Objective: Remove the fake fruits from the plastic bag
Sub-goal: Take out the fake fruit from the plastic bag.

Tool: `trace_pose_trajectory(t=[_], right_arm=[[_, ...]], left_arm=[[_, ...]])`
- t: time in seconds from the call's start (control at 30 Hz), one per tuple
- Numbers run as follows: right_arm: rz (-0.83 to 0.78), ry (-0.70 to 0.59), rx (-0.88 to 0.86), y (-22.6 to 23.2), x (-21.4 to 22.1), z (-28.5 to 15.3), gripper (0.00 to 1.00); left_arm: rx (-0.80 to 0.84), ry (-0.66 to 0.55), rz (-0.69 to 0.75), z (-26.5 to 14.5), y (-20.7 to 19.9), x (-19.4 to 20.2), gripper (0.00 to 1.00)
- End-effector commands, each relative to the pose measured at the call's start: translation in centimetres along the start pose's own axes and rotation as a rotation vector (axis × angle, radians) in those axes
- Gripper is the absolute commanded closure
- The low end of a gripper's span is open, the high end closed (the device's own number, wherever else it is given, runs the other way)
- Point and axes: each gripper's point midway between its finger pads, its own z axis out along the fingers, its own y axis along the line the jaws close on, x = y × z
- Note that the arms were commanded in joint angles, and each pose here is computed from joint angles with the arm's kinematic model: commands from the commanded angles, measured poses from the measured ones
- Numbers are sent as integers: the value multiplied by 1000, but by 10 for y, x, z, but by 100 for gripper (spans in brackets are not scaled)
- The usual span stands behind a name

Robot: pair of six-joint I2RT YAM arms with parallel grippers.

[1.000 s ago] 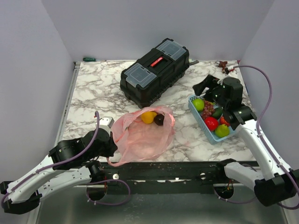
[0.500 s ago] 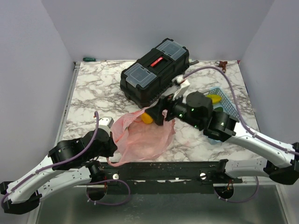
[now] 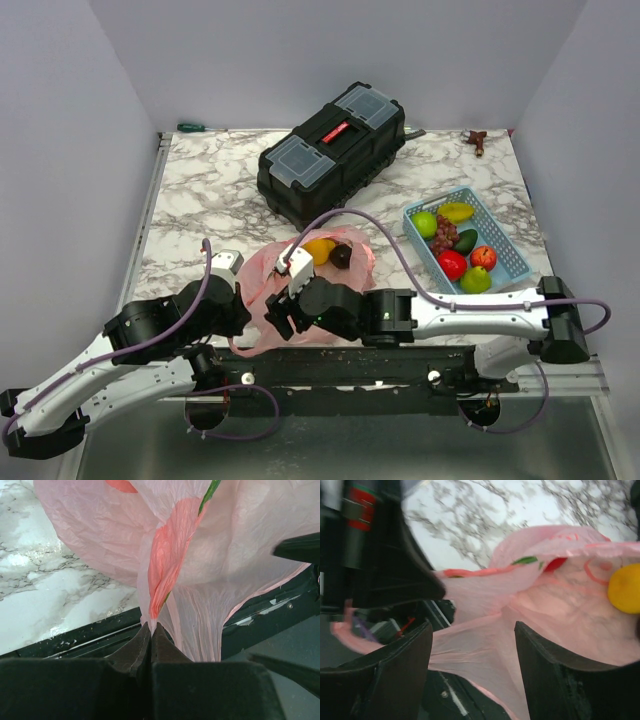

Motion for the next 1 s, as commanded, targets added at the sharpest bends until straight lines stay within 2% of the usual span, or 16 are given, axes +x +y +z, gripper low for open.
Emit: trace_pose_trajectory(t=[0.0, 0.07, 0.23, 0.33, 0.47, 0.57, 0.63, 0.73, 0.87, 0.97], right_arm=[[49, -1, 182, -29, 29, 17, 35], [75, 2, 242, -41, 43, 22, 40], [135, 31, 390, -76, 81, 35, 40], [210, 79, 376, -93, 102, 48, 40], [315, 85, 354, -108, 120, 57, 39], [366, 83, 388, -121, 130, 58, 39], [365, 73, 368, -121, 134, 57, 35], [374, 46, 327, -118, 135, 57, 29], [387, 20, 273, -113, 136, 55, 23], [371, 9, 237, -109, 137, 56, 17]], left_arm=[[-8, -1, 10, 2, 3, 2, 100], [-1, 4, 12, 2, 1, 2, 100], [91, -14, -31, -6, -13, 0, 100], [248, -76, -80, -13, -43, -16, 100], [374, -141, -98, -26, -81, -49, 100], [459, -95, -66, -33, -114, -62, 100], [520, -33, -36, -37, -133, -60, 100], [475, -10, -43, -30, -124, -51, 100], [330, 3, -68, -13, -80, -23, 100], [188, 63, -93, -6, -42, 5, 100]])
